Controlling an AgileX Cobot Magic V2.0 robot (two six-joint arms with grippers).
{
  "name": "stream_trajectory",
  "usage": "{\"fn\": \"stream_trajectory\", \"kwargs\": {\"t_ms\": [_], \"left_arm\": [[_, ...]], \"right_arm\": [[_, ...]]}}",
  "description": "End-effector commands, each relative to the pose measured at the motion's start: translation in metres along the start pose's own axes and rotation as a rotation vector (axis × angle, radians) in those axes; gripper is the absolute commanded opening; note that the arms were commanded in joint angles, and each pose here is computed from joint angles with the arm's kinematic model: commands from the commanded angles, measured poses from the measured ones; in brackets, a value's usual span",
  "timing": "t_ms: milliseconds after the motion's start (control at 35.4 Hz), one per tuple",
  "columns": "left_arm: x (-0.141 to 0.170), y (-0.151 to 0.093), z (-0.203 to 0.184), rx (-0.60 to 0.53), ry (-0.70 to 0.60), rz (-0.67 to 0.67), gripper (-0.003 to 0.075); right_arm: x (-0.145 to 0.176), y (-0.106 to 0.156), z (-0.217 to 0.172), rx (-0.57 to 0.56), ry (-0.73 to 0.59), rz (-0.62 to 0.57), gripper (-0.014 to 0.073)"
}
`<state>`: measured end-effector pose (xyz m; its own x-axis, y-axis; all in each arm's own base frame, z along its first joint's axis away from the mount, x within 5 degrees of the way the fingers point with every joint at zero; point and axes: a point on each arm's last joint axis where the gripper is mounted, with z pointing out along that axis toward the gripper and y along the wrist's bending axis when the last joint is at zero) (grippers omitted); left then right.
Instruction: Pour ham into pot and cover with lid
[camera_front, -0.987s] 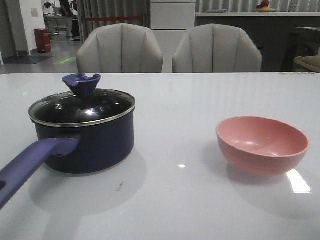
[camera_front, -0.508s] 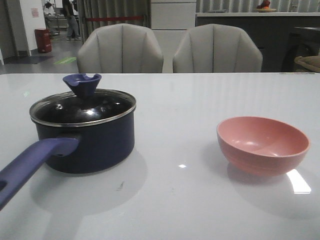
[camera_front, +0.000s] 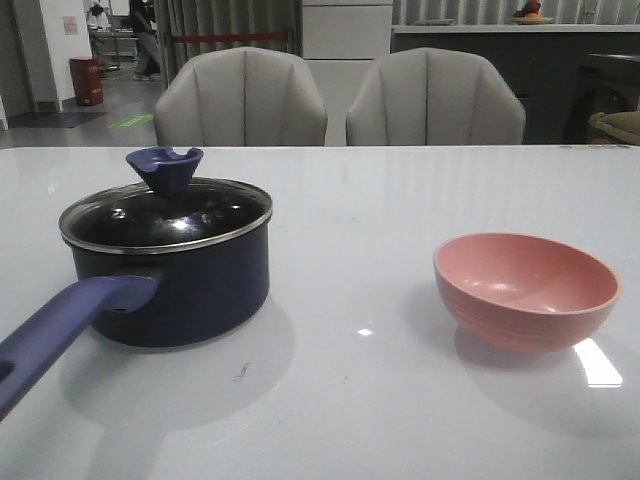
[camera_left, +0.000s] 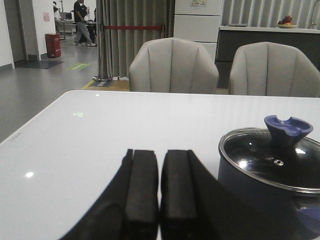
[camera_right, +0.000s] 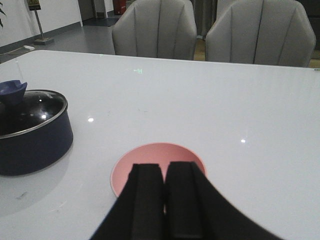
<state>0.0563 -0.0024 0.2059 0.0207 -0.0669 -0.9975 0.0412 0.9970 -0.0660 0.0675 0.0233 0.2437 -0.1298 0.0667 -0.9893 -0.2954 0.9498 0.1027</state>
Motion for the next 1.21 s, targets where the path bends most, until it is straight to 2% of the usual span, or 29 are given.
{"fn": "stream_trajectory", "kwargs": {"t_ms": [0,226,395,536,1185], "left_arm": [[-0.001,0.0,0.0,0.002,-0.071,-0.006,0.0112],[-0.001,0.0,0.0,0.002,-0.071,-0.006,0.0112],[-0.001,0.0,0.0,0.002,-0.071,-0.006,0.0112],[-0.001,0.0,0.0,0.002,-0.071,-0.006,0.0112],[-0.001,0.0,0.0,0.002,-0.071,-0.006,0.0112]], "right_arm": [[-0.011,-0.004,0.0,0.051,-0.114,-0.039,0.0148],[0.002,-0.01,-0.007,0.121,-0.218,-0.179,0.0148],[0.017,-0.014,-0.012,0.182,-0.237,-0.165,0.0148],[0.031,-0.015,-0.014,0.178,-0.266,-0.107,0.0148],[0.032,-0.015,-0.015,0.178,-0.253,-0.133,0.0148]]}}
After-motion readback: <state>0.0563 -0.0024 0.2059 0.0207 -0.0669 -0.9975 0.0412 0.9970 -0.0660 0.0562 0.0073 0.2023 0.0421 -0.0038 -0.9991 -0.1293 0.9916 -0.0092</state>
